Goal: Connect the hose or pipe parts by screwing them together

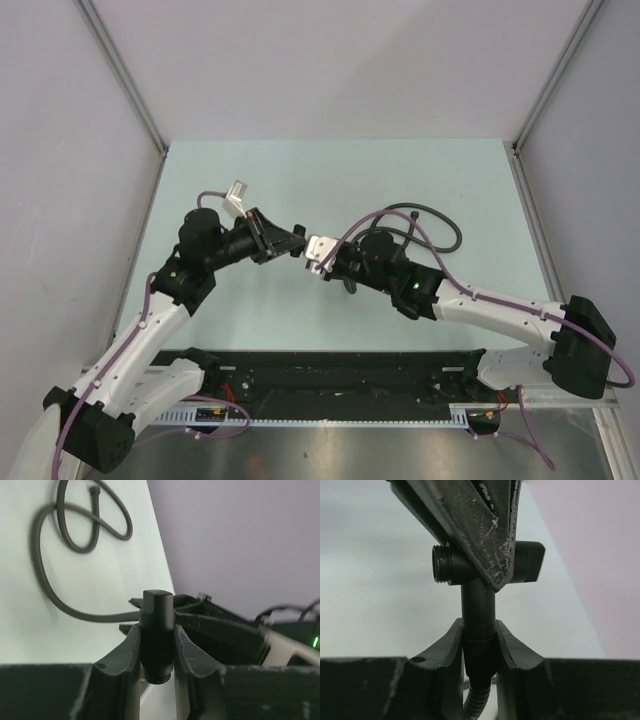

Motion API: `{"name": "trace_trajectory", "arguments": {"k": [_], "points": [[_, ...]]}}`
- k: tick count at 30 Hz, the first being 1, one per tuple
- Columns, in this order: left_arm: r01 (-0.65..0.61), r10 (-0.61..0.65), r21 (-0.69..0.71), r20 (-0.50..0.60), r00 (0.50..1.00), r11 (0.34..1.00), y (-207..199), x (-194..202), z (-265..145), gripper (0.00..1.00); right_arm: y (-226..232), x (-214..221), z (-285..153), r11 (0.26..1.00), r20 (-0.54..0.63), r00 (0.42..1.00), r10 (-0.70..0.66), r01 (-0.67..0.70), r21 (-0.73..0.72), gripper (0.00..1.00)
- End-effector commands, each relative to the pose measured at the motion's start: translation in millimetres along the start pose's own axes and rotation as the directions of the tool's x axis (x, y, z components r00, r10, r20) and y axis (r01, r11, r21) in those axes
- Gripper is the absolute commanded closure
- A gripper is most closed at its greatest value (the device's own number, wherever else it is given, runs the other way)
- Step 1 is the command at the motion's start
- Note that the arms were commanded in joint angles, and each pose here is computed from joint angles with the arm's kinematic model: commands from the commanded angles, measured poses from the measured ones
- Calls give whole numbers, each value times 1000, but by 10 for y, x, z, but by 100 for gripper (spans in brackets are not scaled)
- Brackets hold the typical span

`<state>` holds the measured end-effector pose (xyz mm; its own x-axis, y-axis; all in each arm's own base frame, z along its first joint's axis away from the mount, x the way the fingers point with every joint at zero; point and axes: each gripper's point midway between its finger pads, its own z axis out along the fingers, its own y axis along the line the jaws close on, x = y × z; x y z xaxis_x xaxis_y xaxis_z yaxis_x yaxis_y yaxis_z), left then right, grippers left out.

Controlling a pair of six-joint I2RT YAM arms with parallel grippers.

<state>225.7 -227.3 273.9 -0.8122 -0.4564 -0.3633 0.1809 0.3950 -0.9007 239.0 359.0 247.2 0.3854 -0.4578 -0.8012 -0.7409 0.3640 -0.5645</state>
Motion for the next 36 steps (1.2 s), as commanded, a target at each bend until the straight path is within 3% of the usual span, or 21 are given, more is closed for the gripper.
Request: {"name": "trace_trajectory", "arguments": {"k": [1,2,3,5,6,7,9,11,13,14,16,18,19,21,22,24,25,28,32,36], "points": [[-546,531,146,132,837,825,-388,-110,-100,100,170,-285,-114,925,136,953,269,-217,-313,100],[-630,601,223,186,777,744,-549,-74,-160,100,265,-326,-157,885,143,935,323,-245,-397,100],[-657,633,240,177,753,714,-397,30,-123,100,285,-306,-178,862,142,928,345,-254,-439,100],[-773,728,286,267,632,566,-453,95,-166,100,383,-256,-252,776,121,900,420,-287,-562,100],[-799,757,293,267,596,525,-375,172,-170,100,411,-248,-281,742,108,887,450,-303,-598,100],[-843,801,287,282,527,454,-338,196,-162,100,439,-239,-306,707,101,875,473,-309,-636,100],[-856,832,341,268,485,389,-297,318,-164,100,500,-213,-376,617,58,844,534,-342,-709,100],[-861,849,373,266,457,347,-306,371,-170,100,484,-173,-348,615,37,837,545,-370,-696,100],[-864,837,326,274,475,384,-305,280,-150,100,436,-84,-285,646,10,840,543,-409,-645,100],[-865,830,298,280,482,402,-305,229,-144,100,402,-50,-260,664,4,842,539,-422,-618,93],[-851,793,205,307,525,484,-322,40,-144,100,310,-24,-249,700,0,846,533,-441,-561,72],[-811,745,147,330,579,566,-354,-100,-169,100,205,-25,-270,742,12,857,515,-439,-507,60],[-749,680,94,357,640,655,-366,-233,-191,100,127,23,-249,767,3,859,513,-456,-450,46],[-680,616,64,370,696,731,-412,-333,-232,100,10,26,-251,803,13,866,499,-457,-382,38],[-626,562,71,371,739,777,-445,-353,-249,100,-122,60,-247,837,16,874,486,-460,-297,23],[-539,484,37,389,784,842,-463,-453,-293,100,-248,89,-248,877,22,894,448,-434,-204,20],[-446,401,38,378,835,894,-429,-452,-295,100,-327,76,-262,898,29,905,424,-416,-141,15],[-321,265,87,388,883,943,-514,-459,-339,99,-429,-10,-282,946,51,945,324,-324,-16,1],[-181,111,164,366,924,970,-641,-433,-383,100,-491,-130,-313,977,58,989,138,-145,157,0],[-63,-11,211,331,944,975,-741,-423,-402,99,-576,-303,-367,953,75,997,-13,-10,302,0]]}}
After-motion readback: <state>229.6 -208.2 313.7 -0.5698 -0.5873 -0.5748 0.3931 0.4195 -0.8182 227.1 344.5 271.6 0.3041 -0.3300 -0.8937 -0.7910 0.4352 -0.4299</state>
